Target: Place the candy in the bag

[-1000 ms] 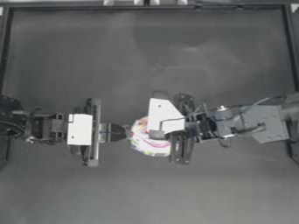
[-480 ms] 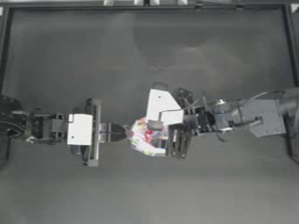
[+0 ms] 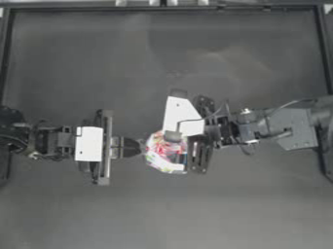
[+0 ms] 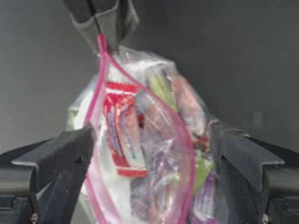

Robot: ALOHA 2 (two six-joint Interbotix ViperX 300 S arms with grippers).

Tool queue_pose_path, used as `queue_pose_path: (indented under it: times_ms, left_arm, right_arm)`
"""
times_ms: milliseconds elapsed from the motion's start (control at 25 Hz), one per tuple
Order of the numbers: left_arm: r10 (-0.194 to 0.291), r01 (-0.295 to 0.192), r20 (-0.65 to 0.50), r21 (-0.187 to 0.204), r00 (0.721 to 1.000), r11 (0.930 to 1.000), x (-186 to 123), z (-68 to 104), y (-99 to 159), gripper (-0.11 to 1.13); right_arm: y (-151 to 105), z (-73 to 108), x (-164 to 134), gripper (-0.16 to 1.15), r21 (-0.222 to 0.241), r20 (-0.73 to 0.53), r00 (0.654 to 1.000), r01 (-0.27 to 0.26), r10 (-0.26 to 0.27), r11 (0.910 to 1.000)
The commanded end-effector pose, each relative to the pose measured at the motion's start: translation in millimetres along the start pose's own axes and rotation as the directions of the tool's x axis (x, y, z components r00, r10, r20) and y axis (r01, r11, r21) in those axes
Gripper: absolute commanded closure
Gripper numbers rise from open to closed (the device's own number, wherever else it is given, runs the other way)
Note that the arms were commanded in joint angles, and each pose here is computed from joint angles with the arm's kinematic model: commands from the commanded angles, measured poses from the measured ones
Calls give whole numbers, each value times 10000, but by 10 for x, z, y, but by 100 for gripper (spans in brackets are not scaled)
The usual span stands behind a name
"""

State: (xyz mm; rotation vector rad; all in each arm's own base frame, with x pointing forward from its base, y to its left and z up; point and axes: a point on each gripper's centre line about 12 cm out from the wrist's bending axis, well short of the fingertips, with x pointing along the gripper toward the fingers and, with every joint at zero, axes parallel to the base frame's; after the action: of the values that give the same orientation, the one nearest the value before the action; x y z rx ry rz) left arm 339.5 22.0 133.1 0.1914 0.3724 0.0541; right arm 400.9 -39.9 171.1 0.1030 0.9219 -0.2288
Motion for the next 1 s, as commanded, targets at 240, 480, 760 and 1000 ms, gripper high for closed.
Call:
queue_pose_path:
  times_ms: [240,480,760,1000]
  left_arm:
    - [195,-213,834,202,9963,9996,-59,256,60,98]
    - [297,-348,1187,412,9925,9985,-117,364,95,98]
    - [378,-448,1403,468,9894,9979,-156,429,124,98]
    - [412,-498,1519,536,9875,9973,-177,465,133,98]
  right_arm:
    - [-13,171,-299,-3,35,836,9965,-97,94,9999]
    - [-29,198,-459,-3,-2,1218,9925,-132,131,9999]
    - [-45,229,-649,-3,-82,1824,9830,-202,214,9998]
    - [-56,200,-756,-3,-37,2095,9774,-289,290,9996]
